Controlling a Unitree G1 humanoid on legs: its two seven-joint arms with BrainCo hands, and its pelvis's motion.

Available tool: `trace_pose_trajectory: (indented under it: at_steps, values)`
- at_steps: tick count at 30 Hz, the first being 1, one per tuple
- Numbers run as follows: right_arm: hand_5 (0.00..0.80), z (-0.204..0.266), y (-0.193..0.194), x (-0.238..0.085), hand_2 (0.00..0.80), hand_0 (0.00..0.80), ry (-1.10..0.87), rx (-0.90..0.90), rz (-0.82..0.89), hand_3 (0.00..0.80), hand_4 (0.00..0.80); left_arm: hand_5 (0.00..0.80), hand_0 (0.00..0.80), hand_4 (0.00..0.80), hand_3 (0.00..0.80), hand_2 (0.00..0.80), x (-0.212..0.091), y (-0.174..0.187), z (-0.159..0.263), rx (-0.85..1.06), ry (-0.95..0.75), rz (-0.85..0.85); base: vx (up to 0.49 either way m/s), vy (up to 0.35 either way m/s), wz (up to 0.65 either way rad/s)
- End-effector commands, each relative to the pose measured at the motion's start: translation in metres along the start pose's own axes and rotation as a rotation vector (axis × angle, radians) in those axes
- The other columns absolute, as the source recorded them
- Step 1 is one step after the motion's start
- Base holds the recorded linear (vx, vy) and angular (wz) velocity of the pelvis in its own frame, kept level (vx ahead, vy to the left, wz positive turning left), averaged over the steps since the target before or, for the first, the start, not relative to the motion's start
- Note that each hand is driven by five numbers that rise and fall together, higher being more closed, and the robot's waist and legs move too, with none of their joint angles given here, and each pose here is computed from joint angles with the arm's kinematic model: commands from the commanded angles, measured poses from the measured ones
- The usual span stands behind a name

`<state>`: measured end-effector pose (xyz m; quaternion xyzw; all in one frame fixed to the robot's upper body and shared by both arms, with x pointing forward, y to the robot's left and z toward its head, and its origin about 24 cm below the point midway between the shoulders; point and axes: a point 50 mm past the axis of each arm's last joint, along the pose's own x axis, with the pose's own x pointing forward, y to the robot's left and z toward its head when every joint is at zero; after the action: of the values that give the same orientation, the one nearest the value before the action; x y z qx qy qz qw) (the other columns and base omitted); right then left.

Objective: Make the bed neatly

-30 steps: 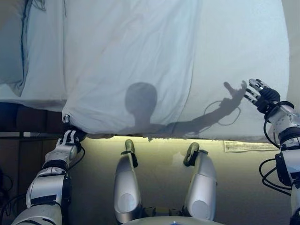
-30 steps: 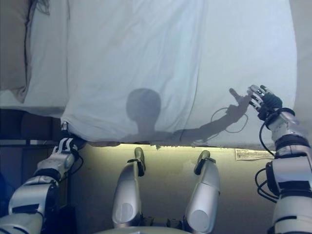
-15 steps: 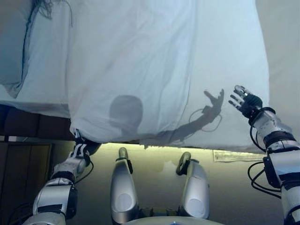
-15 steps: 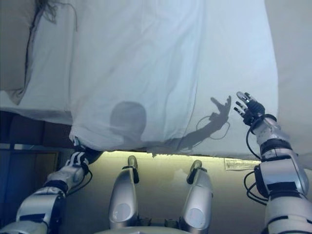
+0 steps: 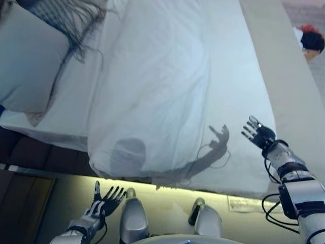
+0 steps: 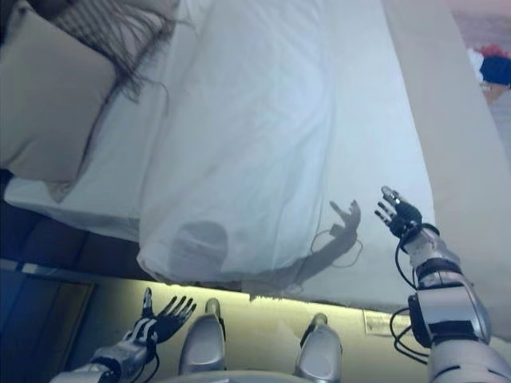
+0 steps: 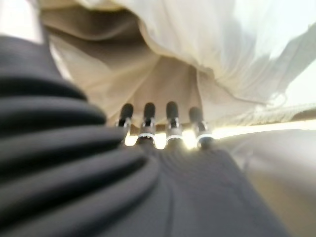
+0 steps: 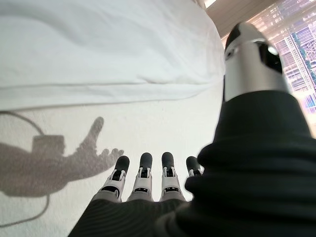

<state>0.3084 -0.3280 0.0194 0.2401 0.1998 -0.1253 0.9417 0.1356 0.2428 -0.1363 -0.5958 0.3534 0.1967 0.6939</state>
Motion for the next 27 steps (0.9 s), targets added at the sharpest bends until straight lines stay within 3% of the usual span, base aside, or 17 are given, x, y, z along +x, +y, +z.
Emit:
trace_pose_trajectory:
  at_steps: [1, 6, 12, 20, 27]
  values:
    - [0.000, 0.009, 0.009, 0.004, 0.000, 0.000, -0.068, 0.053, 0.003, 0.000, 0.000, 0.000, 0.000, 0.000, 0.000, 0.000, -0.001, 0.002, 0.005, 0.014, -0.025, 0.018, 0.222, -0.004, 0.13]
    - [0.000, -0.021, -0.009, -0.003, 0.000, 0.000, 0.029, 0.020, -0.055, 0.000, 0.000, 0.000, 0.000, 0.000, 0.000, 0.000, -0.014, 0.021, 0.010, 0.023, -0.039, 0.066, 0.222, 0.002, 0.15]
    - [0.000, -0.068, -0.019, -0.010, 0.000, 0.000, 0.252, -0.206, -0.106, 0.000, 0.000, 0.000, 0.000, 0.000, 0.000, 0.000, -0.012, 0.005, 0.024, 0.059, -0.086, -0.039, 0.147, 0.014, 0.10]
    - [0.000, -0.112, 0.000, -0.011, 0.000, 0.000, 0.458, -0.273, -0.074, 0.000, 0.000, 0.000, 0.000, 0.000, 0.000, 0.000, 0.011, -0.055, 0.021, 0.200, -0.063, -0.291, 0.096, 0.045, 0.07]
    - [0.000, -0.083, 0.025, 0.005, 0.000, 0.000, 0.409, -0.329, -0.050, 0.000, 0.000, 0.000, 0.000, 0.000, 0.000, 0.000, 0.029, -0.144, 0.020, 0.229, -0.133, -0.610, -0.161, 0.128, 0.13]
